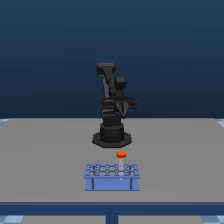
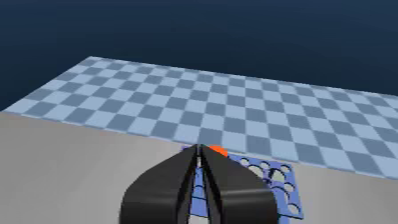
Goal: Pick up the centrifuge tube on the rack
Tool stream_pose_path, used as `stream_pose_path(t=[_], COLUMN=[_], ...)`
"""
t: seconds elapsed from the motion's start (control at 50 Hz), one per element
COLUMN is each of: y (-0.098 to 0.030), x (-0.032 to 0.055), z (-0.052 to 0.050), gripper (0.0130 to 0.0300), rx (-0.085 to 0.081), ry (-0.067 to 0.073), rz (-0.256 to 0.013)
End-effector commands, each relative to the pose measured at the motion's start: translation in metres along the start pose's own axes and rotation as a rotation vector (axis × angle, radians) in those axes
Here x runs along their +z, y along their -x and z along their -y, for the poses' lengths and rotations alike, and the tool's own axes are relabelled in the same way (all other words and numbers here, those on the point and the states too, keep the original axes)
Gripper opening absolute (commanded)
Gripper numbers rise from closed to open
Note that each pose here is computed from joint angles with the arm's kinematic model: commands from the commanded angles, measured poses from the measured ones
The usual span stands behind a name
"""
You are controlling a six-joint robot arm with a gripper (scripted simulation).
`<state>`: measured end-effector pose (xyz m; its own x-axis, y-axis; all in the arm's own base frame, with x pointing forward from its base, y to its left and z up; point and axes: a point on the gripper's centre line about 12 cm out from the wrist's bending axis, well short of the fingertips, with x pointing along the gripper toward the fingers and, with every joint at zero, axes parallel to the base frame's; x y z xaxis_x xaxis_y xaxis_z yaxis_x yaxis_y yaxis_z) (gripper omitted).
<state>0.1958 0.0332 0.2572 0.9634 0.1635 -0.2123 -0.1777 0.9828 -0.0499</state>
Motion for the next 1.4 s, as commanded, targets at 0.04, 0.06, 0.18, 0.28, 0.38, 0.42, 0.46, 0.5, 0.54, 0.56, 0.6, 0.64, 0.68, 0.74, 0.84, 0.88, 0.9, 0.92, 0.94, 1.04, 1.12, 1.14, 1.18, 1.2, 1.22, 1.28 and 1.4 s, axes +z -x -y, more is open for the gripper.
stream_pose_path(t=[0.04, 0.06, 0.18, 0.28, 0.38, 0.42, 0.46, 0.5, 0.54, 0.56, 0.6, 0.64, 0.68, 0.74, 0.84, 0.88, 0.9, 0.92, 0.94, 1.04, 1.12, 1.14, 1.18, 1.2, 1.22, 1.28, 1.4], y=[0.0, 0.0, 0.0, 0.0, 0.0, 0.0, 0.0, 0.0, -0.0001, -0.0002, -0.0002, -0.0004, -0.0006, -0.0008, -0.0015, -0.0019, -0.0019, -0.0023, -0.0023, -0.0034, -0.0048, -0.0048, -0.0056, -0.0056, -0.0065, -0.0075, -0.0099], x=[0.0, 0.0, 0.0, 0.0, 0.0, 0.0, 0.0, 0.0, 0.0, 0.0, 0.0, -0.0001, -0.0001, -0.0001, -0.0003, -0.0003, -0.0003, -0.0004, -0.0004, -0.0006, -0.0009, -0.0009, -0.001, -0.001, -0.0012, -0.0014, -0.002], z=[0.0, 0.0, 0.0, 0.0, 0.0, 0.0, 0.0, 0.0, 0.0, 0.0, 0.0, 0.0, 0.0, 0.0, 0.0, 0.0, 0.0, 0.0, 0.0, 0.0001, 0.0001, 0.0001, 0.0002, 0.0002, 0.0003, 0.0004, 0.0007], gripper=[0.03, 0.03, 0.03, 0.03, 0.03, 0.03, 0.03, 0.03, 0.03, 0.03, 0.03, 0.03, 0.03, 0.03, 0.03, 0.03, 0.03, 0.03, 0.03, 0.03, 0.03, 0.03, 0.03, 0.03, 0.03, 0.03, 0.03], rx=[0.0, 0.0, 0.0, 0.0, 0.0, 0.0, 0.0, 0.0, 0.0, 0.0, 0.0, 0.0, 0.0, 0.0, 0.0, 0.0, 0.0, -0.001, -0.001, -0.001, -0.002, -0.002, -0.003, -0.003, -0.004, -0.005, -0.008], ry=[0.0, 0.0, 0.0, 0.0, 0.0, 0.0, 0.0, 0.0, 0.0, 0.0, 0.0, 0.0, -0.001, -0.001, -0.001, -0.002, -0.002, -0.002, -0.002, -0.003, -0.005, -0.005, -0.005, -0.005, -0.006, -0.007, -0.009], rz=[0.0, 0.0, 0.0, 0.0, 0.0, 0.0, 0.0, 0.0, 0.0, 0.0, 0.0, -0.001, -0.001, -0.002, -0.003, -0.004, -0.004, -0.005, -0.005, -0.007, -0.011, -0.011, -0.012, -0.012, -0.015, -0.017, -0.023])
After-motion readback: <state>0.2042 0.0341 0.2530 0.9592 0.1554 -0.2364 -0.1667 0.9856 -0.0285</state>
